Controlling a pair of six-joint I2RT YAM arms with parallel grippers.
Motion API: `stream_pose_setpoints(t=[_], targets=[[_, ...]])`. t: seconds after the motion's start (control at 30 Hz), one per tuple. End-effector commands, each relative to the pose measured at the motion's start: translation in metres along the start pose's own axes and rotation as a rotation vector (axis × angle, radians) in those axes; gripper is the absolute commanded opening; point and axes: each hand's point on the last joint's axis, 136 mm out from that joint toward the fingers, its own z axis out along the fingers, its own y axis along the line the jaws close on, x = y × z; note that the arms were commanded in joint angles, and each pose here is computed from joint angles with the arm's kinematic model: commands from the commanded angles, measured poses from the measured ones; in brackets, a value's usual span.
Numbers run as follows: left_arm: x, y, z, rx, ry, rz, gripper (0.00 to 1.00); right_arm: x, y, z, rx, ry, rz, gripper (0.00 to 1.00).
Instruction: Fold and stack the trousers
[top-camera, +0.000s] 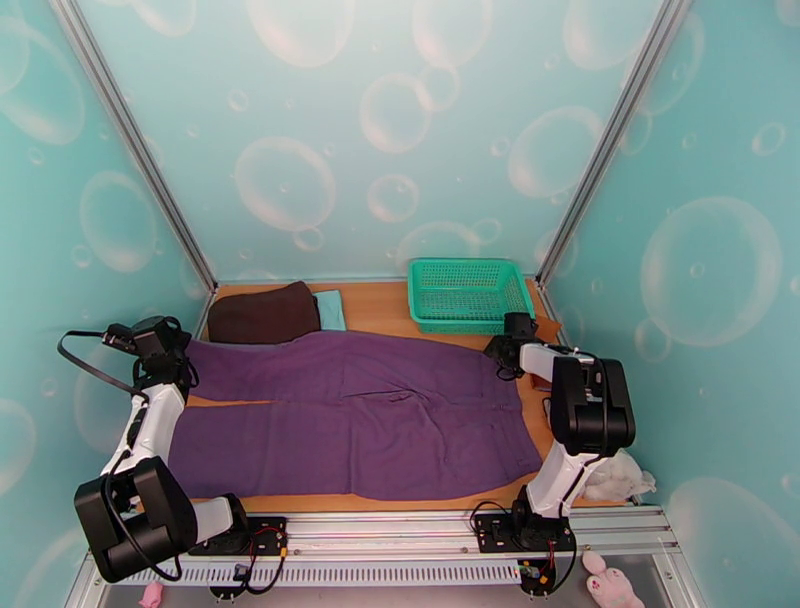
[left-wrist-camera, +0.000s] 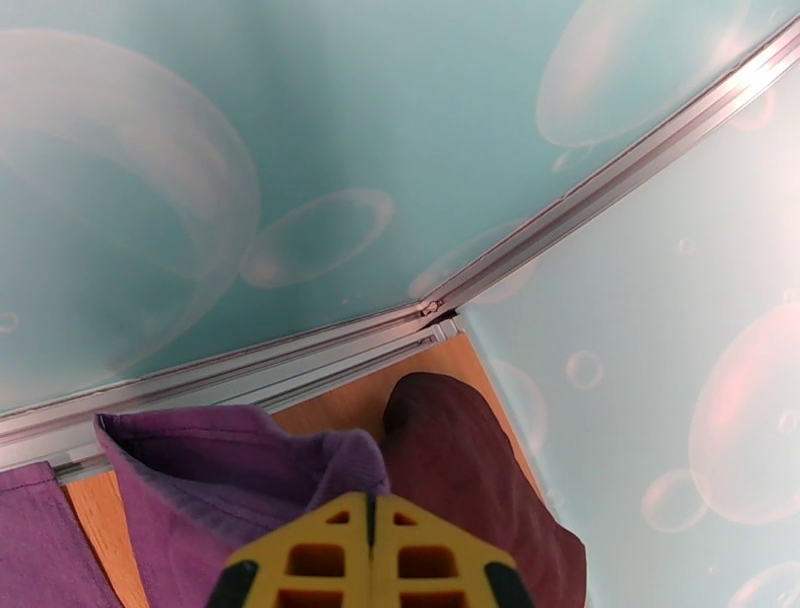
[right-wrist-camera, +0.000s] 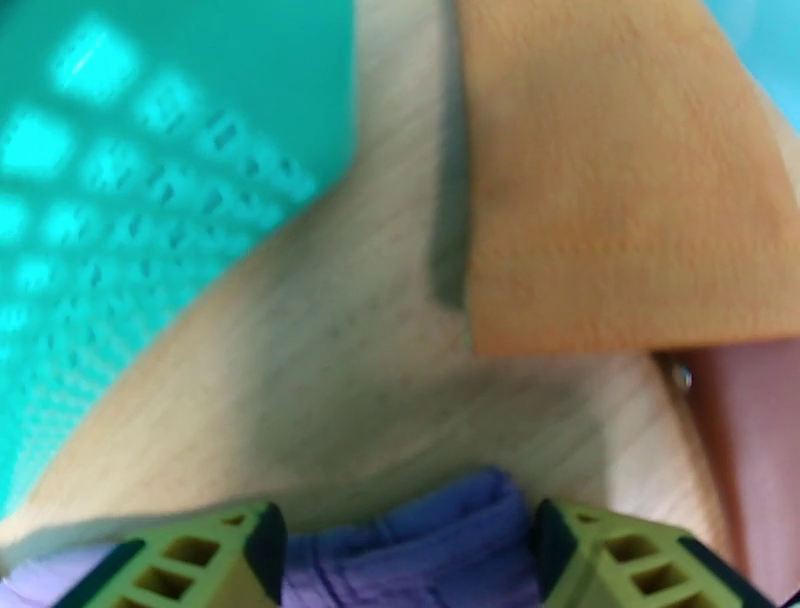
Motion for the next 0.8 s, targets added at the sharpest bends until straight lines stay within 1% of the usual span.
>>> stream_pose_setpoints(t=[0.0, 0.13, 0.27, 0.43, 0.6, 0.73, 0.77], targets=[[-0.009, -0.005, -0.006, 0.036, -0.028, -0.001, 0.0, 0.005, -0.005, -0.015, 0.035, 0.007, 0.013, 0.71], [-0.009, -0.006, -0.006, 0.043, -0.027, -0.002, 0.0, 0.009, -0.002, -0.016, 0.018, 0.026, 0.001, 0.71], [-0.009, -0.007, -0.006, 0.046, -0.024, -0.002, 0.0, 0.008, -0.005, -0.006, 0.027, 0.037, 0.007, 0.71], [-0.012, -0.006, -0.008, 0.041, -0.033, 0.002, 0.0, 0.012, -0.005, 0.005, 0.031, 0.077, -0.004, 0.68], [-0.018, -0.007, -0.013, 0.044, -0.048, -0.002, 0.0, 0.017, -0.006, 0.005, 0.018, 0.091, -0.008, 0.43], [-0.02, -0.007, -0.015, 0.049, -0.05, -0.006, 0.0, 0.019, -0.006, -0.002, 0.004, 0.087, -0.004, 0.27], [-0.02, -0.007, -0.016, 0.05, -0.051, -0.006, 0.0, 0.019, -0.006, -0.006, -0.001, 0.078, -0.003, 0.21]])
